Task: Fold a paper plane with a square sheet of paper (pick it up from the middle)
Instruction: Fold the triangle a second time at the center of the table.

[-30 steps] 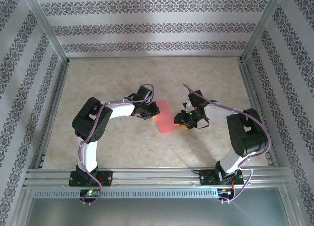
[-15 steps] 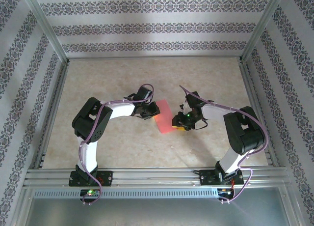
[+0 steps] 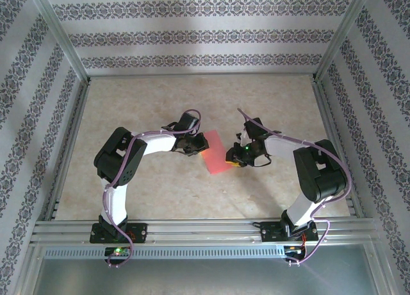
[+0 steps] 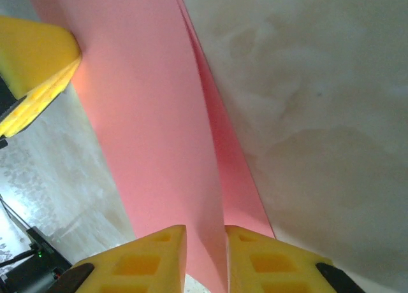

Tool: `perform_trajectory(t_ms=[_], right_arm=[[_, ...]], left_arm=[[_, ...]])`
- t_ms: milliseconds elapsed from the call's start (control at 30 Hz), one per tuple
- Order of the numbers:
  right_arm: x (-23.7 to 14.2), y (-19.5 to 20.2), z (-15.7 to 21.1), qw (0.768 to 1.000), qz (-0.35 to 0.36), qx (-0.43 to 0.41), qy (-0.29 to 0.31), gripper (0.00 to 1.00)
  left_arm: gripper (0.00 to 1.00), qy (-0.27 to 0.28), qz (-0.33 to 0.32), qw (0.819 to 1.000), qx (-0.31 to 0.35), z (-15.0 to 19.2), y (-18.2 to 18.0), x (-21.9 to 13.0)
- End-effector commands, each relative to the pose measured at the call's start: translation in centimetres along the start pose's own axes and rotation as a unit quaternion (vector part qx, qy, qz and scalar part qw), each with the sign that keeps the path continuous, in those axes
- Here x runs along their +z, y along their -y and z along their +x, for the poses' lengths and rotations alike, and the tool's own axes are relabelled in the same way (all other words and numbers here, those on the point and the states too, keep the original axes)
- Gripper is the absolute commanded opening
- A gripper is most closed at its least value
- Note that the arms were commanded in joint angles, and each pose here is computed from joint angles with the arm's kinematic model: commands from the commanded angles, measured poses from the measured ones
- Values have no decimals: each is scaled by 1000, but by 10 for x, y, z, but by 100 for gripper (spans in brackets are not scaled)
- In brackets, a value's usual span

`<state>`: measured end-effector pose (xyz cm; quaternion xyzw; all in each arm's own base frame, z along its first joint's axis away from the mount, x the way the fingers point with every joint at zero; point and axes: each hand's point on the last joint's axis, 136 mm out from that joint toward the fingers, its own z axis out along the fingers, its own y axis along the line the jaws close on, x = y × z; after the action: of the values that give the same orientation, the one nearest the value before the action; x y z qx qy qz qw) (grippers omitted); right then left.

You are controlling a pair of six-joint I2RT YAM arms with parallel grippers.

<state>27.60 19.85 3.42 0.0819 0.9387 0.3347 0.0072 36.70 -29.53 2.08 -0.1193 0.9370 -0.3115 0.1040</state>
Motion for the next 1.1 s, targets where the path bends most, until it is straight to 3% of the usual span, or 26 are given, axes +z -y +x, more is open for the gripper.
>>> perform_trajectory(t_ms=[0,333,533,733,900,1067], right_arm=[[-7,1,-3,1000,-3,10,16,21],[-3,-2,-2,999,-21,24,-3,12],[1,1,3,999,-16,31,-20,12],[2,1,5,999,-7,35,-21,0],[-1,-1,13,998,7,55,-8,0],[4,-10,19,996,13,90,12,0]], left_arm=[[14,-30,-64,997,-4,16,-36,8],[14,-31,-60,998,11,13,-31,7],[13,-29,-54,998,13,11,-27,6],[14,-20,-39,999,30,4,-15,-2],[17,0,23,998,53,-3,17,-18],[16,-3,4,999,39,2,1,-12]])
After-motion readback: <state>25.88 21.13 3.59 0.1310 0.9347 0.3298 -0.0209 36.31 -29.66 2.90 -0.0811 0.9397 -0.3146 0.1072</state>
